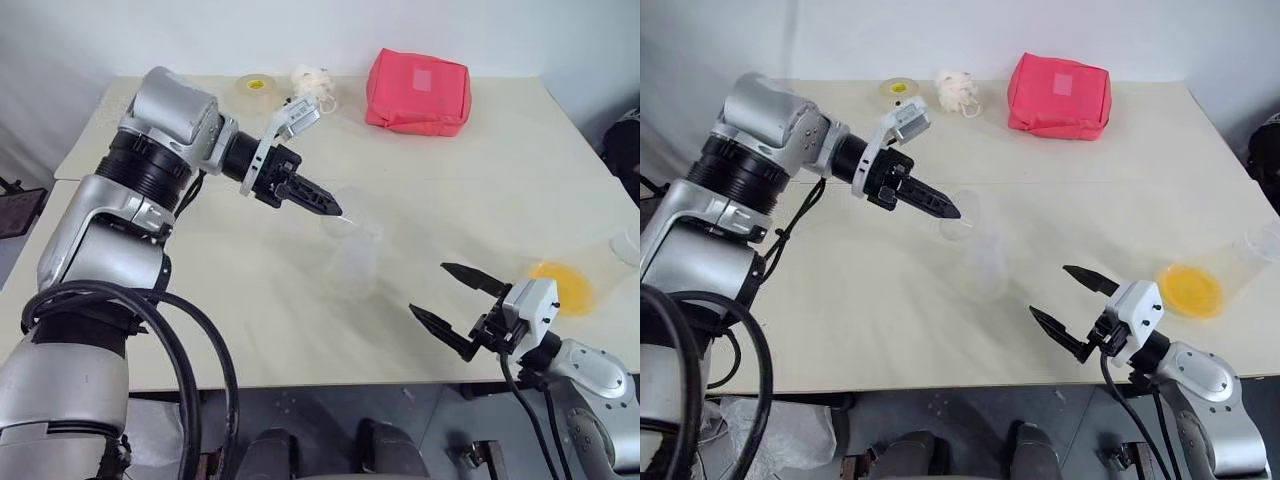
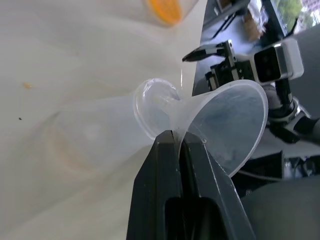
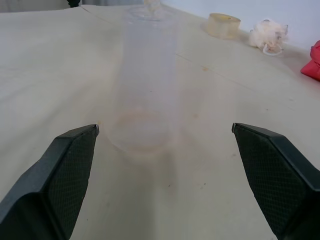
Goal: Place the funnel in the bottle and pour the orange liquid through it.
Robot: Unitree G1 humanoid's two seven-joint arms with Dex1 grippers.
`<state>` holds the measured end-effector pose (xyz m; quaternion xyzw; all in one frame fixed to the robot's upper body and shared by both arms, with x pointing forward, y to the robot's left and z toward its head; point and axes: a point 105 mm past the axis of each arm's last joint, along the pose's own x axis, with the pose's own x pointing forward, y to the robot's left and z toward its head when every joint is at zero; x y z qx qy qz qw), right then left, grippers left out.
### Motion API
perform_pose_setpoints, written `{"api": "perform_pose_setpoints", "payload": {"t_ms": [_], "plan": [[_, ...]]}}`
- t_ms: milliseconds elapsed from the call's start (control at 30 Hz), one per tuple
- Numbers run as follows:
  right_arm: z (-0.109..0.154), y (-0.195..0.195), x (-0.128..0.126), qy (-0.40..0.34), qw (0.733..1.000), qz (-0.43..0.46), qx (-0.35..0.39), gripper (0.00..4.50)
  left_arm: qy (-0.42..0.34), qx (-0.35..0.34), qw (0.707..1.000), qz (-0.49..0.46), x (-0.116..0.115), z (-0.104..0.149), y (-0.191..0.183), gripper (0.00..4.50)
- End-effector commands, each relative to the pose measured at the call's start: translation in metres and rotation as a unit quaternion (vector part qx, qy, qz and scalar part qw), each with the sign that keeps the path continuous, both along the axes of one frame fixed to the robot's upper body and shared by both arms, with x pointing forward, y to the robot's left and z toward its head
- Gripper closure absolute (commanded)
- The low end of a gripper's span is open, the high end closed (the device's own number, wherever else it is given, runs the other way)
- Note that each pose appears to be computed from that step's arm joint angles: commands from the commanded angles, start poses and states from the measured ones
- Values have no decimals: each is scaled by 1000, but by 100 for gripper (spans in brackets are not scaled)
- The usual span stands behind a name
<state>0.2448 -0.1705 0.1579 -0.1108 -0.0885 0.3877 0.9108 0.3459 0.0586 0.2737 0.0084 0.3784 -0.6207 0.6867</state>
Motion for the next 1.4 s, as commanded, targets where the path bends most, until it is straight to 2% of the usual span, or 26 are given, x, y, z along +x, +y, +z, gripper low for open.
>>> {"api": "perform_pose_setpoints", "payload": {"t_ms": [33,200,367,500,867,1133,1233,1400], "plan": [[10,2,-5,-29,1000,0,1,0,-26,22,999,-23,1,11,0,448],[9,2,-5,-31,999,-5,3,0,-40,55,997,-32,5,11,0,448],[8,4,-5,-34,999,-8,5,0,-57,54,996,-36,8,18,-5,448],[8,4,-5,-37,999,-11,6,0,-64,47,996,-41,8,24,-9,358],[11,-1,-5,-45,999,-20,1,0,-68,17,996,-53,3,35,-14,3],[17,-14,-6,-51,998,-47,-7,0,-73,-36,997,-12,9,43,15,3],[21,-23,-7,-54,996,-72,-7,0,-137,-78,988,-1,16,41,34,3],[24,-43,-8,-55,989,-140,-8,0,-278,-139,950,23,21,23,59,3]]}}
